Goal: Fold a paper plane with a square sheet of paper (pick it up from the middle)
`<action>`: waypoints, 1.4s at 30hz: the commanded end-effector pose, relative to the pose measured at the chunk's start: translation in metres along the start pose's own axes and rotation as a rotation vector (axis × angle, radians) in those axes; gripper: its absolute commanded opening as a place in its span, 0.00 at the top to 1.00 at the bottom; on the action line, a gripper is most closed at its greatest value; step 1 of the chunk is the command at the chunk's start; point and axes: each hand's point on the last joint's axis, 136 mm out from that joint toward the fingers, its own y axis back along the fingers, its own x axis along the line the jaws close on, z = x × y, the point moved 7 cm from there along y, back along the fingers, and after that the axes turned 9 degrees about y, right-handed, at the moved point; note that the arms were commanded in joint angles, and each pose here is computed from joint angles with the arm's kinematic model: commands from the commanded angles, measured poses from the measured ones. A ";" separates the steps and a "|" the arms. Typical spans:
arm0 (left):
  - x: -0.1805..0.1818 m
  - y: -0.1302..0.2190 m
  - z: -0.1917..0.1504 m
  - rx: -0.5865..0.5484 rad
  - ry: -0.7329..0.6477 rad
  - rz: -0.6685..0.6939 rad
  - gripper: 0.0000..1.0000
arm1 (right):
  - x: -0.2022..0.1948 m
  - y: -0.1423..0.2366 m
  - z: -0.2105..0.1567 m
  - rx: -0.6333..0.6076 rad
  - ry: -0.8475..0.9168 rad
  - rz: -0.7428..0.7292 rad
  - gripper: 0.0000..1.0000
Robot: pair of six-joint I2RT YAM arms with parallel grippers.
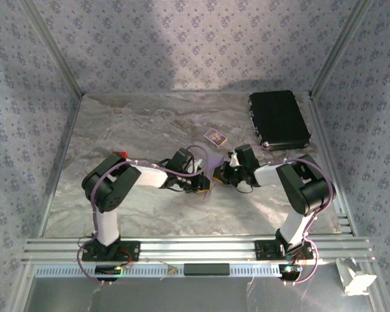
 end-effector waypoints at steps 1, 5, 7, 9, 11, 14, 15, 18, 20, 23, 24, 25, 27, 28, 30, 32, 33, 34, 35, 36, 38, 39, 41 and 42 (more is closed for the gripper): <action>0.053 0.003 -0.028 0.079 0.126 0.229 0.90 | -0.017 -0.002 -0.006 0.011 -0.039 -0.096 0.90; 0.052 0.003 -0.029 0.081 0.127 0.216 0.92 | -0.019 -0.002 -0.007 0.014 -0.042 -0.102 0.90; 0.052 0.004 -0.029 0.077 0.128 0.214 0.90 | -0.019 -0.002 -0.007 0.014 -0.043 -0.103 0.90; 0.053 0.005 -0.031 0.074 0.126 0.220 0.86 | -0.020 -0.002 -0.007 0.018 -0.044 -0.105 0.90; 0.052 0.008 -0.031 0.066 0.124 0.223 0.83 | -0.020 -0.002 -0.007 0.018 -0.042 -0.107 0.90; 0.051 0.010 -0.032 0.063 0.116 0.226 0.82 | -0.019 -0.002 -0.007 0.017 -0.041 -0.106 0.90; 0.052 0.011 -0.032 0.061 0.116 0.229 0.83 | -0.019 -0.001 -0.007 0.016 -0.041 -0.105 0.90; 0.053 0.009 -0.033 0.068 0.117 0.230 0.84 | -0.019 -0.001 -0.007 0.015 -0.039 -0.103 0.90; 0.054 0.008 -0.034 0.076 0.124 0.215 0.85 | -0.019 -0.002 -0.007 0.016 -0.040 -0.103 0.90; 0.054 0.005 -0.035 0.089 0.127 0.198 0.84 | -0.018 -0.002 -0.007 0.016 -0.039 -0.103 0.90; 0.054 0.005 -0.035 0.091 0.124 0.199 0.84 | -0.018 -0.002 -0.008 0.018 -0.039 -0.103 0.90; 0.055 0.005 -0.036 0.096 0.127 0.201 0.84 | -0.019 -0.002 -0.008 0.018 -0.042 -0.104 0.90; 0.056 0.004 -0.037 0.111 0.122 0.206 0.83 | -0.019 -0.002 -0.008 0.019 -0.041 -0.104 0.90; 0.056 0.004 -0.036 0.114 0.120 0.211 0.83 | -0.019 -0.002 -0.008 0.019 -0.041 -0.106 0.90; 0.057 0.004 -0.037 0.121 0.116 0.214 0.82 | -0.019 -0.001 -0.008 0.017 -0.041 -0.105 0.90; 0.057 0.004 -0.037 0.129 0.114 0.225 0.82 | -0.019 -0.001 -0.008 0.017 -0.043 -0.107 0.90; 0.058 0.003 -0.038 0.133 0.112 0.235 0.83 | -0.019 -0.001 -0.008 0.017 -0.044 -0.107 0.90; 0.059 0.003 -0.038 0.140 0.109 0.250 0.84 | -0.019 -0.001 -0.008 0.016 -0.042 -0.107 0.90; 0.061 0.002 -0.039 0.144 0.107 0.264 0.85 | -0.019 -0.001 -0.008 0.017 -0.044 -0.108 0.90; 0.062 0.002 -0.039 0.148 0.105 0.272 0.86 | -0.019 -0.001 -0.008 0.017 -0.042 -0.108 0.90; 0.064 0.001 -0.041 0.154 0.102 0.294 0.89 | -0.019 -0.001 -0.008 0.017 -0.043 -0.110 0.90; 0.065 0.002 -0.042 0.154 0.104 0.299 0.90 | -0.019 -0.001 -0.008 0.016 -0.041 -0.110 0.90; 0.068 0.002 -0.042 0.151 0.106 0.312 0.92 | -0.020 -0.001 -0.009 0.018 -0.044 -0.114 0.90; 0.068 0.002 -0.043 0.152 0.106 0.314 0.93 | -0.019 0.000 -0.008 0.016 -0.043 -0.112 0.90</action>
